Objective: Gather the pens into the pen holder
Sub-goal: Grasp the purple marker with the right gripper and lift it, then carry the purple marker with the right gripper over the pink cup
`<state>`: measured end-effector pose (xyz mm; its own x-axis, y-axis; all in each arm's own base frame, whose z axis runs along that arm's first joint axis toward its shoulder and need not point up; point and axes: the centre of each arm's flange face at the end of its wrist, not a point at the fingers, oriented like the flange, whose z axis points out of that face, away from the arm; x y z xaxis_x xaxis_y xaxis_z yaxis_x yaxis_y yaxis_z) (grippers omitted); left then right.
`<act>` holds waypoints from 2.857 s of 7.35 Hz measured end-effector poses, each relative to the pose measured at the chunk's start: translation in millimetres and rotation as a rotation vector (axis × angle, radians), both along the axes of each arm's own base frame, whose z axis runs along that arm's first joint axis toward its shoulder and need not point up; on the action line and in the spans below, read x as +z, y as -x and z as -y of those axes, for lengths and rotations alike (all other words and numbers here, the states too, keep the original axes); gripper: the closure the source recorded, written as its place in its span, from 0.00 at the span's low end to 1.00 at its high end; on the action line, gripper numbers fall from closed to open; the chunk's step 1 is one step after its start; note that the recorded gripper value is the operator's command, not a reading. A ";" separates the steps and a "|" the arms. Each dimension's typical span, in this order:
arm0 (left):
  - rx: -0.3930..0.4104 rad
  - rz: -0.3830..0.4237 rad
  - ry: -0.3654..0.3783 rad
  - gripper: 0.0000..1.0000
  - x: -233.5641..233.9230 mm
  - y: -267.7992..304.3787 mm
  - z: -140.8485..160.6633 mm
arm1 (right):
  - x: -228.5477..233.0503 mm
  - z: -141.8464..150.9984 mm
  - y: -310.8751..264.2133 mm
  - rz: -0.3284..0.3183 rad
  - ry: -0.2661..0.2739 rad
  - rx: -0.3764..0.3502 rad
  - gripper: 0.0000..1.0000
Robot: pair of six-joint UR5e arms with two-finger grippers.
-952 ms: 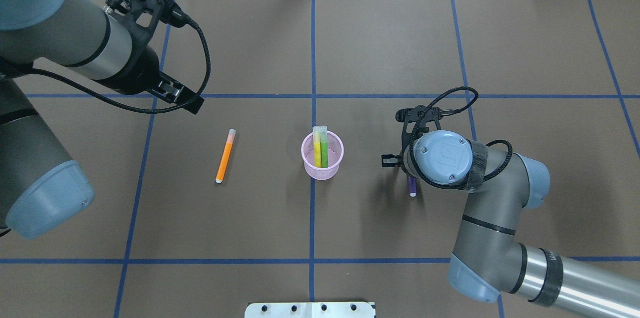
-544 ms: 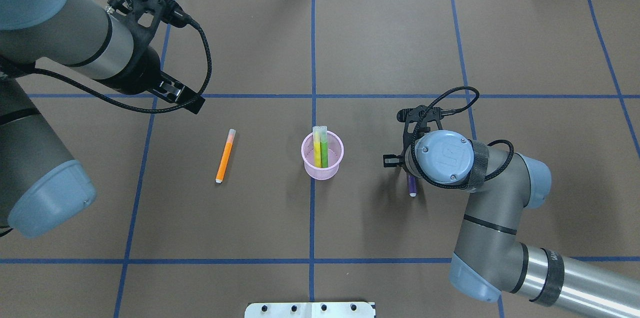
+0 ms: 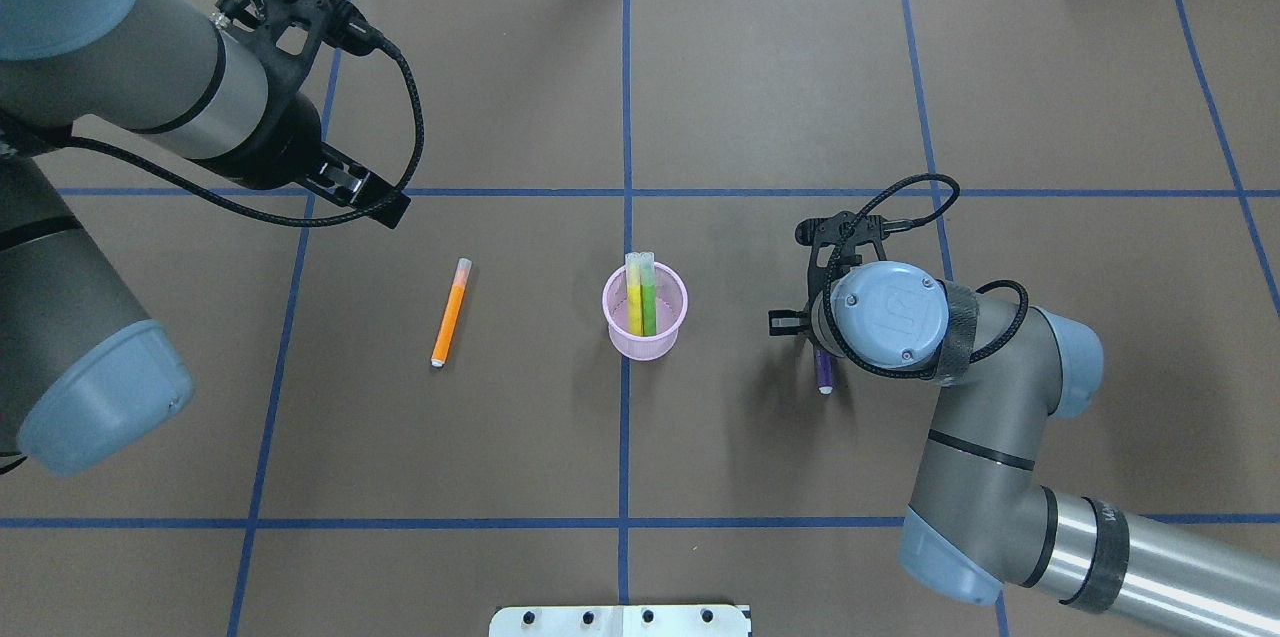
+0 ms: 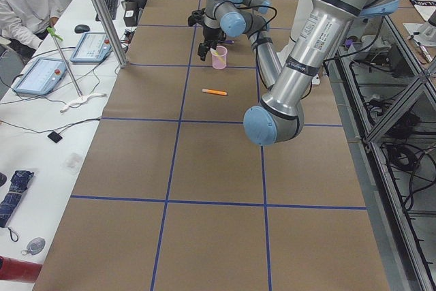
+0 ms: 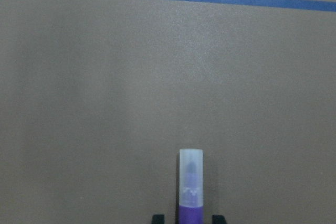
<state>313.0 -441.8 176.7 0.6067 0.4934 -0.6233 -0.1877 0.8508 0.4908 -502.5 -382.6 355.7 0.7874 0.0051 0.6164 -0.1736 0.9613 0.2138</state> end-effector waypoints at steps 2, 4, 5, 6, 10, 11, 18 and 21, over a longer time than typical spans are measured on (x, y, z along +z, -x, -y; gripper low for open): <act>0.001 0.002 0.001 0.00 0.5 -1.1 1.1 | 0.4 0.1 0.5 -0.001 0.001 -0.001 0.63; 0.002 0.004 0.001 0.00 1.0 -2.1 2.1 | 1.8 0.2 0.7 -0.004 0.002 -0.002 0.64; 0.002 0.004 0.001 0.00 1.0 -2.4 2.4 | 2.0 0.3 0.8 -0.004 0.002 -0.002 0.95; 0.002 0.004 0.001 0.00 1.1 -2.6 2.6 | 1.9 0.3 1.0 -0.004 0.002 -0.002 1.00; 0.002 0.002 -0.001 0.00 -0.9 -3.3 3.3 | -1.8 0.7 1.1 0.002 -0.002 0.000 1.00; 0.002 0.003 0.000 0.00 -0.9 -3.6 3.7 | -7.9 3.0 -2.5 0.012 -0.011 0.006 1.00; 0.000 0.006 0.009 0.00 -4.4 -14.2 14.1 | -152.8 -10.2 -27.0 0.213 -0.458 0.443 1.00; 0.000 0.003 0.009 0.00 2.5 -24.4 24.2 | -168.0 -49.8 13.8 0.240 -0.568 0.520 1.00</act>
